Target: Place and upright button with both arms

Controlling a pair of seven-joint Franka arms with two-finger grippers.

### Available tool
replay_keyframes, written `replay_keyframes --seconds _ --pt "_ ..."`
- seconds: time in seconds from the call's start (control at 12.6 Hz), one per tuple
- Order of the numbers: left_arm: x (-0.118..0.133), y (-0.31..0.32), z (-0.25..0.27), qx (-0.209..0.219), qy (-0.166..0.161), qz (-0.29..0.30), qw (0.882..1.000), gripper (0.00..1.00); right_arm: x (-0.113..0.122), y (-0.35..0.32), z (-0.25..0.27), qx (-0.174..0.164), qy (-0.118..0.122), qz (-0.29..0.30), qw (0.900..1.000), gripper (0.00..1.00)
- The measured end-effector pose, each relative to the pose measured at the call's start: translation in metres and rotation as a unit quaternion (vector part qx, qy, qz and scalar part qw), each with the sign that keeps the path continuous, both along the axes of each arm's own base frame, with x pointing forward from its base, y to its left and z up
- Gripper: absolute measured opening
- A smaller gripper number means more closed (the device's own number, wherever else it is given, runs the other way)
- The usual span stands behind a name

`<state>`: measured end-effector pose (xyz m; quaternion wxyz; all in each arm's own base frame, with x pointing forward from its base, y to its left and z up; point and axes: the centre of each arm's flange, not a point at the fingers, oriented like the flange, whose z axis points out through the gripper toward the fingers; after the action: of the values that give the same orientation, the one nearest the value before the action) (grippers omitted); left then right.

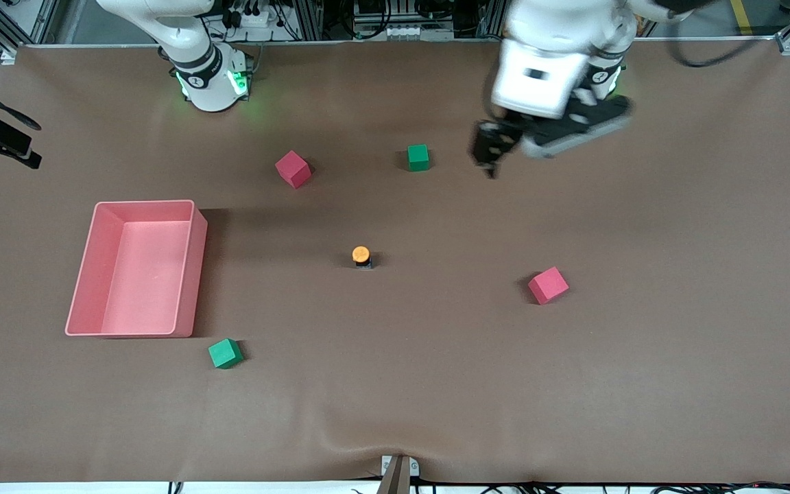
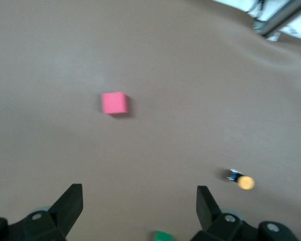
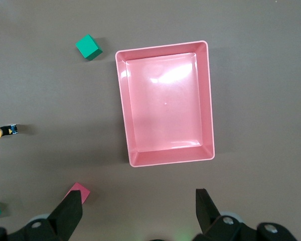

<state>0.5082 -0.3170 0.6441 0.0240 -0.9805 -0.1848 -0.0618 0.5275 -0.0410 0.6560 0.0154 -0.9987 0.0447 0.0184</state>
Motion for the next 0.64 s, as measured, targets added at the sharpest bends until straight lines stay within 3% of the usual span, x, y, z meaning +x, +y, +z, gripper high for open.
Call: replay_keyframes --seconds 0.24,0.64 --pt "0.015 0.070 0.004 0.025 0.050 -0.029 0.998 1.00 0.000 0.000 -0.001 0.000 0.001 0.000 1.000 1.00" --pt "0.020 0.112 0.016 0.017 0.064 -0.092 0.994 1.00 0.000 0.000 -0.001 0.000 0.001 0.000 1.000 1.00"
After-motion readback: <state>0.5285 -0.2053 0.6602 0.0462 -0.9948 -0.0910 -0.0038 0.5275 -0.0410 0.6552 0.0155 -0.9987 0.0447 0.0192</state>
